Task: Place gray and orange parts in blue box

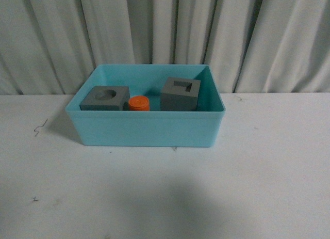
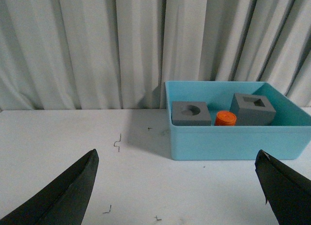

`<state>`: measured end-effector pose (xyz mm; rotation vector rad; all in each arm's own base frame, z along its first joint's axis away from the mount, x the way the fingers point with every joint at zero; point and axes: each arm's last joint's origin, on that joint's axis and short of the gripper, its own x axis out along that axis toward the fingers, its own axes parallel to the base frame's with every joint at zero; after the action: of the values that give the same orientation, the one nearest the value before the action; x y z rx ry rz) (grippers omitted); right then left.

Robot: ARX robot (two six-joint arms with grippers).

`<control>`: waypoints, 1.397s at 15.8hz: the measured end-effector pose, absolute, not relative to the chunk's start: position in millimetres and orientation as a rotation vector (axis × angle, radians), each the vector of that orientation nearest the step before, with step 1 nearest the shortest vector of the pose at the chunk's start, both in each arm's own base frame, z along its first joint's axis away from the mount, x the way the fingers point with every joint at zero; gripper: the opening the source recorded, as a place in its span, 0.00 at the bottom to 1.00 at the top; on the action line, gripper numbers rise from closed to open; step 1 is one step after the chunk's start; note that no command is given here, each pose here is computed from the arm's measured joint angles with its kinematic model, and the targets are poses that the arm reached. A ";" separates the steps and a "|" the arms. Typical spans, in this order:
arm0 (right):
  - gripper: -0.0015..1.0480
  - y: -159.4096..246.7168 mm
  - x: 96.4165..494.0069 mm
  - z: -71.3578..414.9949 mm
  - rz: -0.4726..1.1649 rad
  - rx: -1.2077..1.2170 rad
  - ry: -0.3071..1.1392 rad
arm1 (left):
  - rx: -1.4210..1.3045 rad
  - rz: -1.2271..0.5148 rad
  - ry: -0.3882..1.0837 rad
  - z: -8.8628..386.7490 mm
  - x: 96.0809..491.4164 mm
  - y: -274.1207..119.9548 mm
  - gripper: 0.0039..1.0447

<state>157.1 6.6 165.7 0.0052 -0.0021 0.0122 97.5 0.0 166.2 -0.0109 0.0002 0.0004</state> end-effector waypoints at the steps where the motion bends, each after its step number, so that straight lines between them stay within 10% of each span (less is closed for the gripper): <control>1: 0.02 -0.1 152.6 164.4 -0.009 0.005 0.009 | -0.011 0.002 0.000 166.3 97.5 0.0 0.94; 22: 0.02 0.0 97.8 166.2 -0.001 0.005 0.005 | -0.011 0.001 -0.001 166.4 97.5 0.0 0.94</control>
<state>97.8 0.0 166.2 0.0048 0.0051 -0.0008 97.5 0.0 166.4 -0.0109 -0.0006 0.0011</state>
